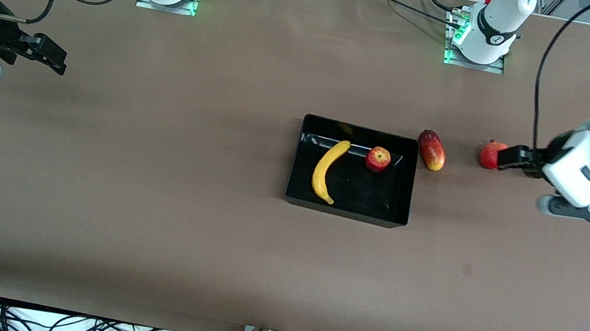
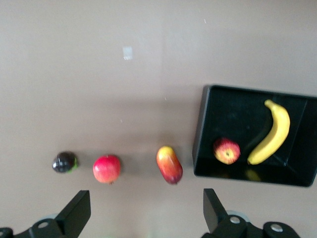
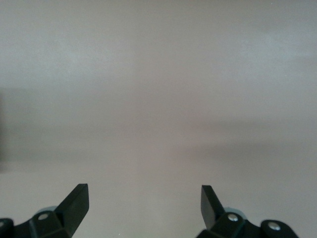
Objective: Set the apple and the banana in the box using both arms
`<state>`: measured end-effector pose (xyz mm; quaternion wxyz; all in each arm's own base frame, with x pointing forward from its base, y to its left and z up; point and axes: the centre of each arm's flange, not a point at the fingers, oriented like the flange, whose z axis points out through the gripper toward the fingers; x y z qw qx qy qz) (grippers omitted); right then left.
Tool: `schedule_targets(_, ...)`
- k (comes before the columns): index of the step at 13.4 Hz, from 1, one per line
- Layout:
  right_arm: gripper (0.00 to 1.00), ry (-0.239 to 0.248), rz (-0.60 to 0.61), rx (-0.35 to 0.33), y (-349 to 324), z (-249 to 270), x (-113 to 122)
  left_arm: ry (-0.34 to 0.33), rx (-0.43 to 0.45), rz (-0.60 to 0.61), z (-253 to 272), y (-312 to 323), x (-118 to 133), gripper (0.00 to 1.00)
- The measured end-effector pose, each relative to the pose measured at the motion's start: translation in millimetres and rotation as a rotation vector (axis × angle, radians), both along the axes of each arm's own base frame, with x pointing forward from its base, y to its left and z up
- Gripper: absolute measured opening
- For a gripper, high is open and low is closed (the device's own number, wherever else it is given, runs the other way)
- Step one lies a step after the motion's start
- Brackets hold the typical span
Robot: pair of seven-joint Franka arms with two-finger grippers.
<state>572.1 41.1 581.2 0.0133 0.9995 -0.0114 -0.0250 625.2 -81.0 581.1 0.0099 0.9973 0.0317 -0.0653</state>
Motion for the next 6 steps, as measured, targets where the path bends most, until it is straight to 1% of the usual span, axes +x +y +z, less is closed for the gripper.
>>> schedule_targets(1, 1.00, 0.000, 0.000, 0.000, 0.0, 0.0, 0.0, -0.048, -0.017, -0.010, 2.6, 24.6, -6.2, 1.00)
schedule_targets(2, 1.00, 0.000, 0.000, 0.000, 0.0, 0.0, 0.0, -0.082, -0.018, -0.025, 7.3, 43.5, -19.5, 1.00)
schedule_targets(4, 1.00, 0.000, 0.000, 0.000, 0.0, 0.0, 0.0, -0.103, -0.003, -0.034, 14.3, 57.6, -48.9, 1.00)
schedule_targets(6, 1.00, 0.000, 0.000, 0.000, 0.0, 0.0, 0.0, -0.101, 0.000, -0.035, 11.2, 57.8, -61.0, 1.00)
